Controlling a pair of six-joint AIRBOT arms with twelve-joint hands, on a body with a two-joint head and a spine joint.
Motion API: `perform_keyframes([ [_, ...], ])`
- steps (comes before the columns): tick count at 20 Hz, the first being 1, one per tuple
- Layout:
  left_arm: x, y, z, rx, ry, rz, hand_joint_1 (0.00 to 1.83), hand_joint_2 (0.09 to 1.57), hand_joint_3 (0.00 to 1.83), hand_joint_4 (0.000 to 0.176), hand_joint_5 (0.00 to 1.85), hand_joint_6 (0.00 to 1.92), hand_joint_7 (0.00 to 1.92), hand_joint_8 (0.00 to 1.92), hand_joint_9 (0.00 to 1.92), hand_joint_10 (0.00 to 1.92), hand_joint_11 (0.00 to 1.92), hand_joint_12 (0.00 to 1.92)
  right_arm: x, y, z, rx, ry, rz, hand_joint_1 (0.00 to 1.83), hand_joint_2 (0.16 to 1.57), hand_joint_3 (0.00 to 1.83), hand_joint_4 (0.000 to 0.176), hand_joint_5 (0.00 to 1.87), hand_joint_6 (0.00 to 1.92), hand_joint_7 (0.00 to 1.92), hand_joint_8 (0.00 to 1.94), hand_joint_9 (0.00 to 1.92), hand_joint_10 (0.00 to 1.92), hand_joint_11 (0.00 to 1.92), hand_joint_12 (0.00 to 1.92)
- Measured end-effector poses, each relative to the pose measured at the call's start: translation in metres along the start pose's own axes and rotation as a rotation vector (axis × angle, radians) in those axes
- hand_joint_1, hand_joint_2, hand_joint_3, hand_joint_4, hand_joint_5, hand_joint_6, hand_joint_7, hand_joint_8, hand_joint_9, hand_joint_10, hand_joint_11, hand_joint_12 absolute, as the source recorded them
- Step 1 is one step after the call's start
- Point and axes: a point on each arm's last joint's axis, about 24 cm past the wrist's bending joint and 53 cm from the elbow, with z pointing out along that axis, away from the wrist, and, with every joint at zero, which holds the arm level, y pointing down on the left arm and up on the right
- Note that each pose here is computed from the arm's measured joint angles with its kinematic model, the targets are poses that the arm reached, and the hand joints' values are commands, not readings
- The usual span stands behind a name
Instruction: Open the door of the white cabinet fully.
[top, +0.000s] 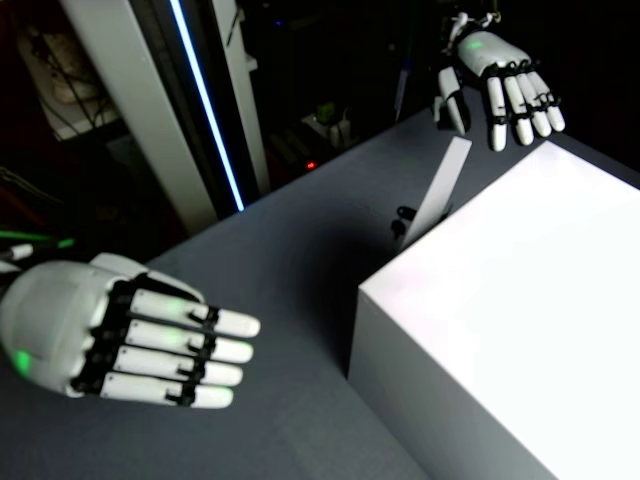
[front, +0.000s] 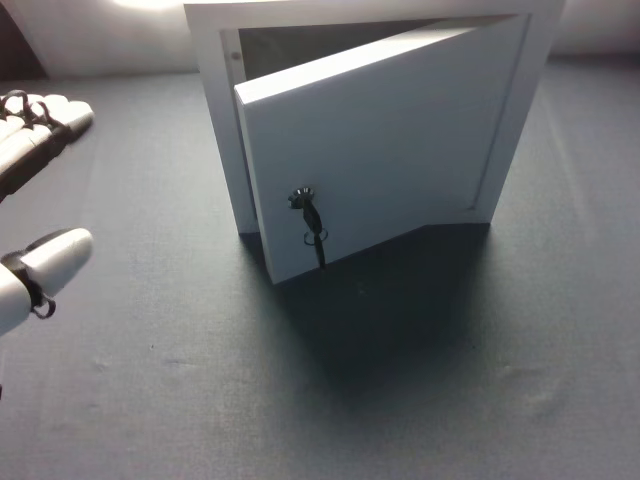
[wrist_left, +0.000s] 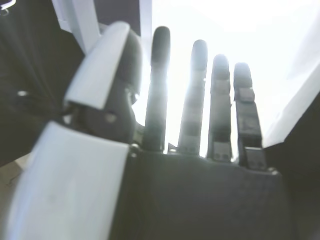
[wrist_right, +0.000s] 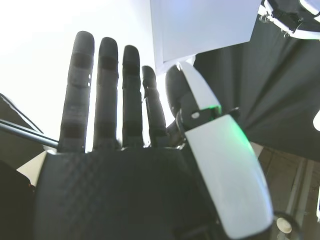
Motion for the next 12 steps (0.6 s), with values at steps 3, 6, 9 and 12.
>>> perform_keyframes([
  [3, 0.002, -0.002, 0.000, 0.009, 0.008, 0.000, 0.00, 1.40, 0.00, 0.000, 0.10, 0.00, 0.09, 0.00, 0.10, 0.00, 0.00, 0.38, 0.002, -0.002, 0.000, 0.003, 0.001, 0.005, 0.89, 1.32, 0.00, 0.000, 0.33, 0.00, 0.33, 0.00, 0.27, 0.00, 0.17, 0.12],
  [6, 0.003, -0.003, 0.004, 0.014, 0.011, -0.006, 0.00, 1.36, 0.00, 0.000, 0.11, 0.00, 0.08, 0.00, 0.09, 0.00, 0.00, 0.35, 0.002, -0.002, 0.000, 0.002, 0.001, 0.006, 0.87, 1.33, 0.00, 0.000, 0.34, 0.00, 0.33, 0.00, 0.27, 0.00, 0.17, 0.11],
  [9, 0.013, -0.009, 0.011, 0.052, 0.036, -0.035, 0.00, 1.35, 0.00, 0.000, 0.08, 0.00, 0.06, 0.00, 0.06, 0.00, 0.00, 0.30, 0.002, -0.002, 0.000, 0.002, 0.002, 0.007, 0.88, 1.34, 0.00, 0.000, 0.33, 0.00, 0.33, 0.00, 0.26, 0.00, 0.17, 0.10],
  [12, 0.026, -0.025, 0.020, 0.106, 0.075, -0.052, 0.00, 1.33, 0.00, 0.000, 0.09, 0.00, 0.08, 0.01, 0.07, 0.01, 0.00, 0.33, 0.001, -0.003, 0.000, 0.002, 0.000, 0.005, 0.88, 1.34, 0.00, 0.000, 0.33, 0.00, 0.32, 0.00, 0.26, 0.00, 0.16, 0.08],
])
